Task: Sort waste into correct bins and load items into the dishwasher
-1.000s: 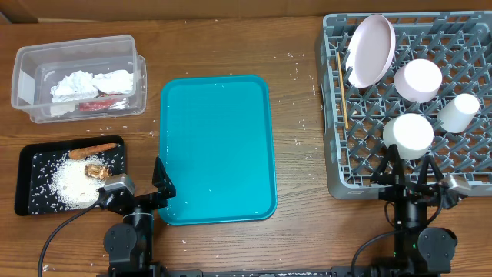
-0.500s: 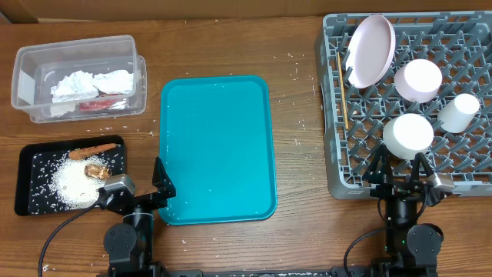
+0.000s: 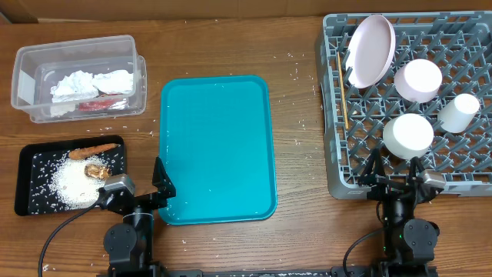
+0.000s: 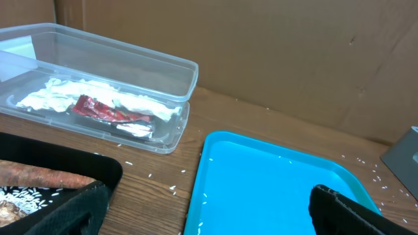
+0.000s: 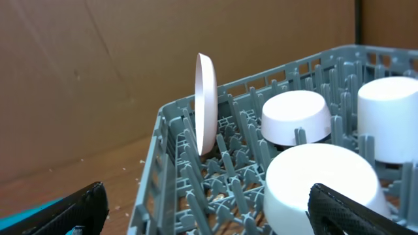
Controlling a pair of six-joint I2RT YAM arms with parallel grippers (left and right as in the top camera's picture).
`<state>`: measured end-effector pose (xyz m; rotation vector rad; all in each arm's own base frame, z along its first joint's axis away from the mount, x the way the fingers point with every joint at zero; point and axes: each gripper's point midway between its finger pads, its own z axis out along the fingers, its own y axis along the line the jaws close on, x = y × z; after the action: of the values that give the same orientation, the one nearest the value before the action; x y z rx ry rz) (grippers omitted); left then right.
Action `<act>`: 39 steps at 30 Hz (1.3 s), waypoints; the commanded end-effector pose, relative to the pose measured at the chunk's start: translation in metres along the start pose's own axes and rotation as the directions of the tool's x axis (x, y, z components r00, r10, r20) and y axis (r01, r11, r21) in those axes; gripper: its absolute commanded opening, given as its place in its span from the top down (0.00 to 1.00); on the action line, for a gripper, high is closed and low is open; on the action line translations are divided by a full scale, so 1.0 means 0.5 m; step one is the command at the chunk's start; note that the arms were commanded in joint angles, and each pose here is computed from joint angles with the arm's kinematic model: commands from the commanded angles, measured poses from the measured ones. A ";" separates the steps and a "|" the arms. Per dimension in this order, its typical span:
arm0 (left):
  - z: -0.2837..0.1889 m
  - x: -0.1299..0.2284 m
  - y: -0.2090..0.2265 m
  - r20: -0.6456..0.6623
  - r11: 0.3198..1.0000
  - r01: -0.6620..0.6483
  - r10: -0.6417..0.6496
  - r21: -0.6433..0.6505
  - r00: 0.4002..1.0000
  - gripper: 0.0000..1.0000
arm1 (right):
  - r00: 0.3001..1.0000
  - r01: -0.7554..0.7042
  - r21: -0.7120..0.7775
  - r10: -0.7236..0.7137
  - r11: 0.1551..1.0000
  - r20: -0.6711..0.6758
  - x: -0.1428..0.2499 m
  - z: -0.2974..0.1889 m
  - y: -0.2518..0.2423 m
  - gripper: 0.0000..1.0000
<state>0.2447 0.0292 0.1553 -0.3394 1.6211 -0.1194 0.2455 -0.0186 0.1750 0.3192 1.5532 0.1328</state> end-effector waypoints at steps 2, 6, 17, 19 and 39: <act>-0.001 -0.001 -0.006 0.006 1.000 -0.015 0.015 0.017 1.000 0.00 | 0.992 0.126 -0.040 -0.127 0.991 -0.007 0.010 -0.001 0.013 0.00; -0.001 -0.001 -0.006 0.006 1.000 -0.015 0.015 0.017 1.000 0.00 | 0.989 0.145 -0.043 -0.146 0.988 -0.009 0.011 -0.001 0.013 0.00; -0.001 -0.001 -0.006 0.006 1.000 -0.015 0.015 0.017 1.000 0.00 | 0.986 0.168 -0.035 -0.168 0.985 -0.006 0.010 -0.001 0.011 0.00; -0.001 -0.001 -0.006 0.006 1.000 -0.015 0.015 0.017 1.000 0.00 | 0.986 0.167 -0.035 -0.168 0.985 -0.005 0.009 -0.001 0.011 0.00; -0.001 -0.001 -0.006 0.006 1.000 -0.015 0.015 0.017 1.000 0.00 | 0.953 0.304 -0.029 -0.304 0.952 0.005 0.008 -0.002 0.016 0.00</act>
<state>0.2447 0.0292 0.1553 -0.3394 1.6211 -0.1194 0.2459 -0.0093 0.1742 0.1138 1.5835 -0.0176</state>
